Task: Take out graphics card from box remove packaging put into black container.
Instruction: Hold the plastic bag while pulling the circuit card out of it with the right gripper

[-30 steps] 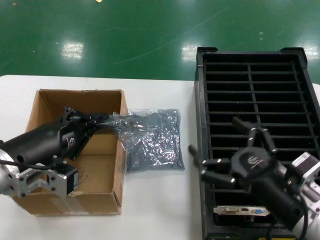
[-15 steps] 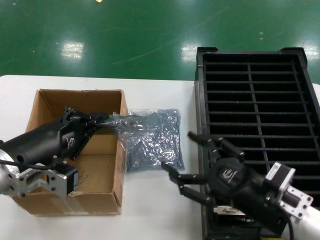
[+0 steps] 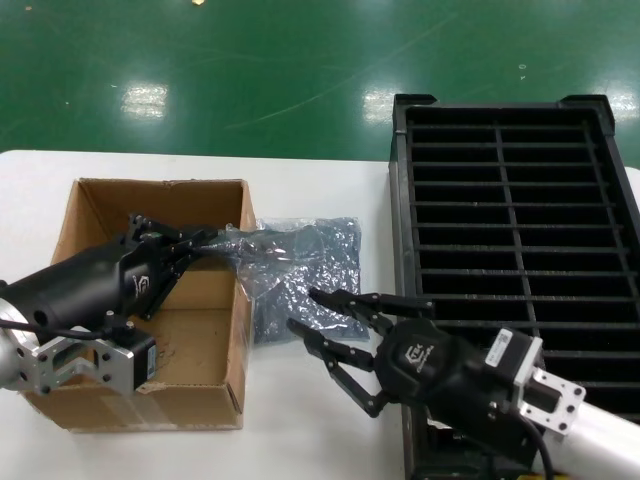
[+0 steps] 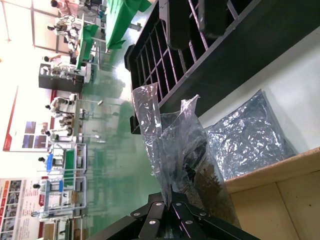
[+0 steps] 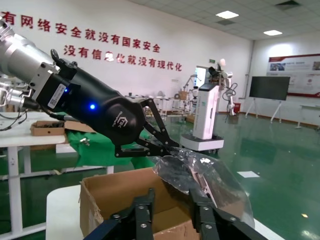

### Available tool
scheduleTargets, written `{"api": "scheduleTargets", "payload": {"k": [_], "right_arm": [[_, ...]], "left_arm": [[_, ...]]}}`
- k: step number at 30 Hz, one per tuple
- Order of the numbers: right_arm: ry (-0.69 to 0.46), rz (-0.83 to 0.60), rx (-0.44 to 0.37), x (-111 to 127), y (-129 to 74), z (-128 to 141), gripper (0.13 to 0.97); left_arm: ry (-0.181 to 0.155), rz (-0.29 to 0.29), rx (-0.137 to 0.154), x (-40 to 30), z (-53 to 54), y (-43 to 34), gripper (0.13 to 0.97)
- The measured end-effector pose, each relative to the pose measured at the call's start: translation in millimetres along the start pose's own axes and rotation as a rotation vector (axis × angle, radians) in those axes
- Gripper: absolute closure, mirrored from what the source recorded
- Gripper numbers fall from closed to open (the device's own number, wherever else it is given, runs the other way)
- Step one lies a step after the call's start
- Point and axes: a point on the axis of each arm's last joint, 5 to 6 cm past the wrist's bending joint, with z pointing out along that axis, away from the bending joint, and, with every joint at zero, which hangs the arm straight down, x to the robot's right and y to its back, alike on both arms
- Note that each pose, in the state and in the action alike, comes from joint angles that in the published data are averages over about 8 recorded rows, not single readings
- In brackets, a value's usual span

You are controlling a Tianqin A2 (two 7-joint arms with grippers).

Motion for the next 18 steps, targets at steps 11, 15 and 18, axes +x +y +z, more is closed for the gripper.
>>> {"api": "scheduleTargets", "payload": {"k": [11,15,18], "right_arm": [[0.015,0.004,-0.017,25,-5,22,0.880],[0.026,0.017,-0.026,32,-4,32,0.925],[0.027,0.021,-0.036,35,-3,39,0.937]], "left_arm": [[0.000,0.000,0.000,0.0,0.0,0.0,0.957],[0.000,0.000,0.000,0.0,0.0,0.0,0.957],[0.000,0.000,0.000,0.0,0.0,0.0,0.957]]}}
